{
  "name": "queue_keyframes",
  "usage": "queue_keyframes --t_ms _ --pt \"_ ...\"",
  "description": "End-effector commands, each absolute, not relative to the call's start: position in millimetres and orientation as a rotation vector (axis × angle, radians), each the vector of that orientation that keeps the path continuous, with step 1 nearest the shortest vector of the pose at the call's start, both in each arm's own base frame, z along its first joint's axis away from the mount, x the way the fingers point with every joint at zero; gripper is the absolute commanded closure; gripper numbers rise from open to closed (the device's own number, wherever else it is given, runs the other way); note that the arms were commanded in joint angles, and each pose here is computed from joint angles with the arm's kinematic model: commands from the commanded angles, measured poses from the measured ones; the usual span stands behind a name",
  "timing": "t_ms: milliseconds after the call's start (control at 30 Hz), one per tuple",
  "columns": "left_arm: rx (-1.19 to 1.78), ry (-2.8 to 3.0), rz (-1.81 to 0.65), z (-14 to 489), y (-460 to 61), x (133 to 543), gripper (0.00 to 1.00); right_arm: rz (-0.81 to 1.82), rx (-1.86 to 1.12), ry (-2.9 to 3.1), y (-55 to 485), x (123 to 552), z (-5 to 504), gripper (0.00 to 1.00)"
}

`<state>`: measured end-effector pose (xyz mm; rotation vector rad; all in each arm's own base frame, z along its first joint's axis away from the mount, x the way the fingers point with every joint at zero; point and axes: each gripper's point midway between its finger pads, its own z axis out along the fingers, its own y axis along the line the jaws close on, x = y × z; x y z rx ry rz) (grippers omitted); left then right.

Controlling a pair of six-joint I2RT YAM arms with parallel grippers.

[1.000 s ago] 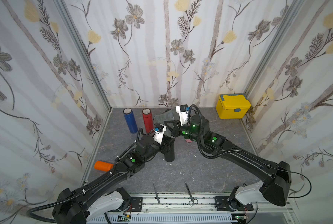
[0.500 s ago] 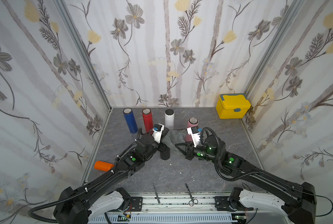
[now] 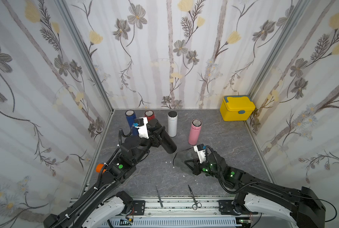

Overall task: Wipe the surface of the thermos
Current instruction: Wipe the dirt from the surface of the thermos.

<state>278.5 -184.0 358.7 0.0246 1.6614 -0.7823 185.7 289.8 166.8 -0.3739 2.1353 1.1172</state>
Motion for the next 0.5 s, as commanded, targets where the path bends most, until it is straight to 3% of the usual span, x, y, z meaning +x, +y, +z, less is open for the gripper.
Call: queue_keyframes --t_ms 0,200,467 --pt "-0.068 1.59 -0.957 382.8 -182.0 268.0 1.0 1.242 -0.382 1.877 309.2 195.0 212.9 1.0" --pt "-0.096 1.556 -1.113 379.0 -190.0 260.9 1.0 1.291 -0.423 1.597 318.2 195.8 261.3 1.0" --pt "-0.152 1.654 -0.943 334.6 -179.8 279.8 1.0 1.302 -0.445 1.556 304.9 178.0 279.5 1.0"
